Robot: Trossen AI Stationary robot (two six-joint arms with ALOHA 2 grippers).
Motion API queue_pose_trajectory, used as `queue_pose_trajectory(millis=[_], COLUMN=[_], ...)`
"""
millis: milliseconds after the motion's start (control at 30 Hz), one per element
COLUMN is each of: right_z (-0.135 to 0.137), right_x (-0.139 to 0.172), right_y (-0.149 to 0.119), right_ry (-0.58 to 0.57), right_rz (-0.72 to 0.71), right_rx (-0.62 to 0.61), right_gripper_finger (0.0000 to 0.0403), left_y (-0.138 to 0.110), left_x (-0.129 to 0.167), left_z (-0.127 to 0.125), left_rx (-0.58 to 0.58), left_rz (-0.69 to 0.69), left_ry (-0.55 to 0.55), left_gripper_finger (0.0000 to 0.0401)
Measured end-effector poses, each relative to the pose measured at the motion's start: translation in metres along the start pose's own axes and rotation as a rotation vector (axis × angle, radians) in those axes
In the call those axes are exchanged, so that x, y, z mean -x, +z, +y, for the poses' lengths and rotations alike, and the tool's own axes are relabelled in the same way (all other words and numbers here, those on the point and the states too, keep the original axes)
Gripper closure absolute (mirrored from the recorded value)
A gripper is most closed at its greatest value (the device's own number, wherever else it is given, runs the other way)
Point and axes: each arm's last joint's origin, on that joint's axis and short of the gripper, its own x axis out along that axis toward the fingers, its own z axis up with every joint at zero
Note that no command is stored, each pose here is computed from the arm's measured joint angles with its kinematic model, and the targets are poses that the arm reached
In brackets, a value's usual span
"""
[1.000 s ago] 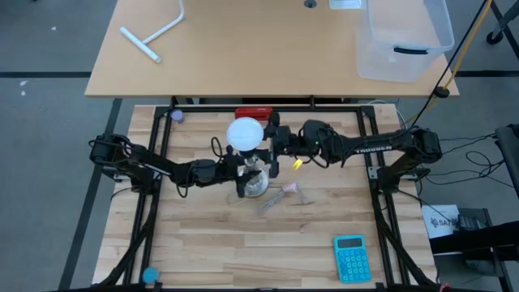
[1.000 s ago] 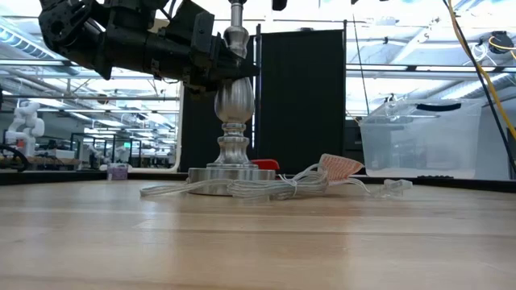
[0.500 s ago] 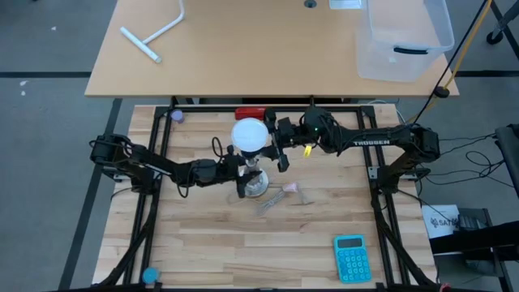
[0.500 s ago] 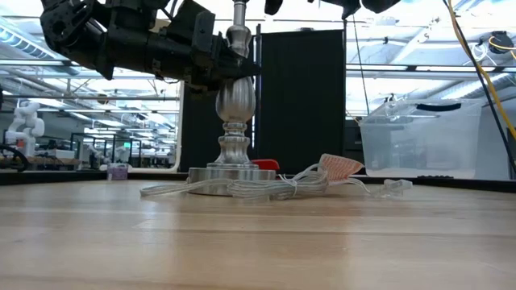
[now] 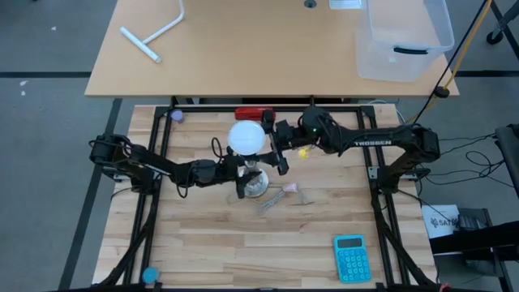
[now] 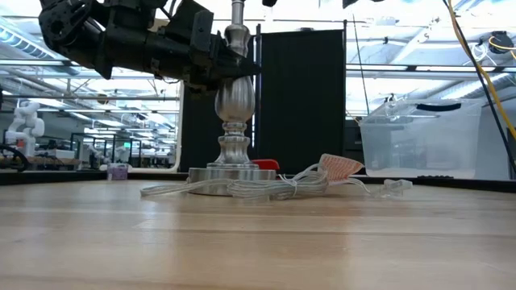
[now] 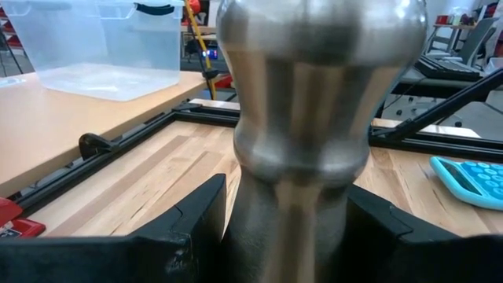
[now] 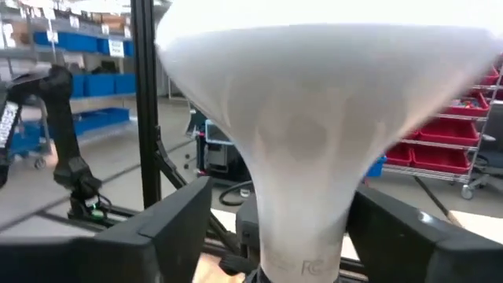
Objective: Screw lightbulb
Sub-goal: Remove the white lightbulb from the silver lamp
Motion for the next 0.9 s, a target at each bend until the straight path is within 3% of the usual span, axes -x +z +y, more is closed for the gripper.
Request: queue_pose_trajectory(millis=[133, 433, 900], right_z=[0.002, 0.013, 0.024], right_x=[0.005, 0.032, 0.044], right_y=[0.008, 0.032, 0.020], right_ry=[-0.046, -0.160, -0.242], right_rz=[0.029, 0.132, 0.369], right_rx=[0.087, 0.221, 0.190], right_gripper_finger=[0.0113, 0.0111, 0.0134], left_y=[0.000, 0.000, 0.000], left_x=[0.000, 0.000, 0.000], left_z=[0.000, 0.000, 0.000], left_rx=[0.005, 0.011, 0.008], left_rz=[-0.001, 0.000, 0.000], left_ry=[0.000, 0.001, 0.002], left_gripper_finger=[0.0207, 0.0207, 0.0207])
